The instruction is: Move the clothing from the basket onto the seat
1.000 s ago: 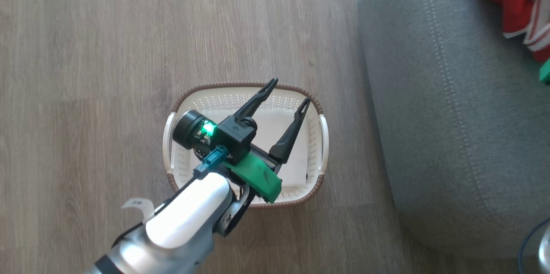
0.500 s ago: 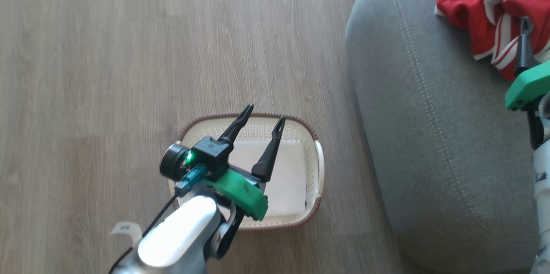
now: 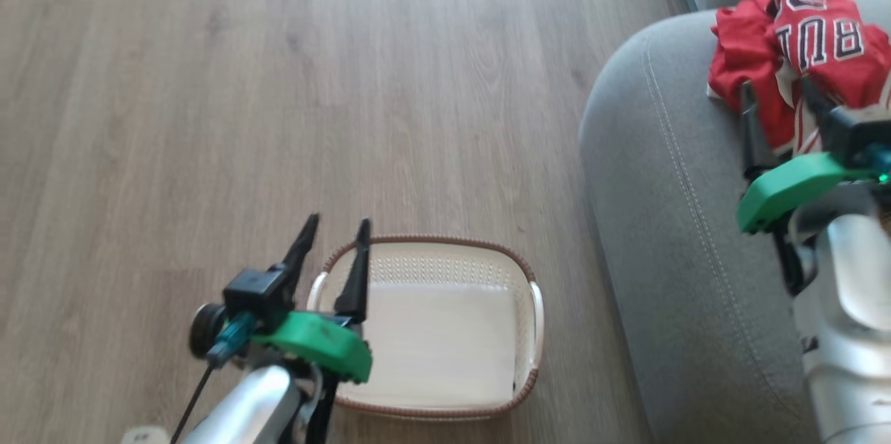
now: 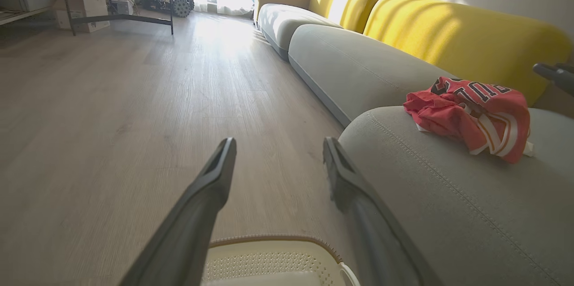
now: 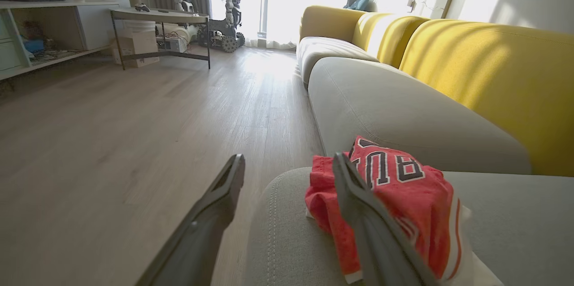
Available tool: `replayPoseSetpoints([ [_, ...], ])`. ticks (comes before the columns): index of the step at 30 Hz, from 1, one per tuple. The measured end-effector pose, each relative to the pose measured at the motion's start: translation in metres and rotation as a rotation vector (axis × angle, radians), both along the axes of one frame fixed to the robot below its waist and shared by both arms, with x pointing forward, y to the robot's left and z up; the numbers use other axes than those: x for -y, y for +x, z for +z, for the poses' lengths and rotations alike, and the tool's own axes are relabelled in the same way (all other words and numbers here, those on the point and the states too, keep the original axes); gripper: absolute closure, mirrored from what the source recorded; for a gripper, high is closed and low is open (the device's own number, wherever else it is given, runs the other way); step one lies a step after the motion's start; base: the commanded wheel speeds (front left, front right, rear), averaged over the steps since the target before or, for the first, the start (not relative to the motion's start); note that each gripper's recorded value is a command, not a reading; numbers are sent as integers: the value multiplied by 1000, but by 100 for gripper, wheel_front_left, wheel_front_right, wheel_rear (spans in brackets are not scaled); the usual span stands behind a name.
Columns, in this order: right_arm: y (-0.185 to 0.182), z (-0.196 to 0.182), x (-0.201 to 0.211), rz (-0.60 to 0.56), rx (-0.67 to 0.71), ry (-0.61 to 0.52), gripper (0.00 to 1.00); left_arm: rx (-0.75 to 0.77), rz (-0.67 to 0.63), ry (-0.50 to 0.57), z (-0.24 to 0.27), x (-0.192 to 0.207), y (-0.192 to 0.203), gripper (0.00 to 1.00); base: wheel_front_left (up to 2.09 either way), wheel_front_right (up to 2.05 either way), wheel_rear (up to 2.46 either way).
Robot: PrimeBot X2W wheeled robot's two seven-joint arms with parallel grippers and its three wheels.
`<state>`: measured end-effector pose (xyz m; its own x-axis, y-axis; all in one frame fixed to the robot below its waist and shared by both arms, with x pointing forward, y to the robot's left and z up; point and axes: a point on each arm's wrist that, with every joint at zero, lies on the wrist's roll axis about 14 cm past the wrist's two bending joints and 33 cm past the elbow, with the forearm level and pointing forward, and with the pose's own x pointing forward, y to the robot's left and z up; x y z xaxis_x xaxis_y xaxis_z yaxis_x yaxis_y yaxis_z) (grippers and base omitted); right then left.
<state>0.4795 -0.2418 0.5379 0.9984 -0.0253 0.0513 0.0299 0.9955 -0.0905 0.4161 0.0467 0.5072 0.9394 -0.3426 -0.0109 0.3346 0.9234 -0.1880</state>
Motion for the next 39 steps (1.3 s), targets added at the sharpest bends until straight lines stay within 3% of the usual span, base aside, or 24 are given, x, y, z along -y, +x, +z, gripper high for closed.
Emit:
replayPoseSetpoints([
  [10,-29,3,-70,135,50,89,0,-5,231,10,-5,-77,-39,0,0,0,0],
  [17,-56,2,-83,161,80,108,0,-17,339,3,-11,-113,-61,0,0,0,0],
  [26,-95,-20,-90,179,44,203,0,-44,396,2,-21,-131,-80,0,0,0,0],
  [39,-111,-26,-91,180,33,233,0,-78,429,-7,-35,-142,-94,0,0,0,0],
])
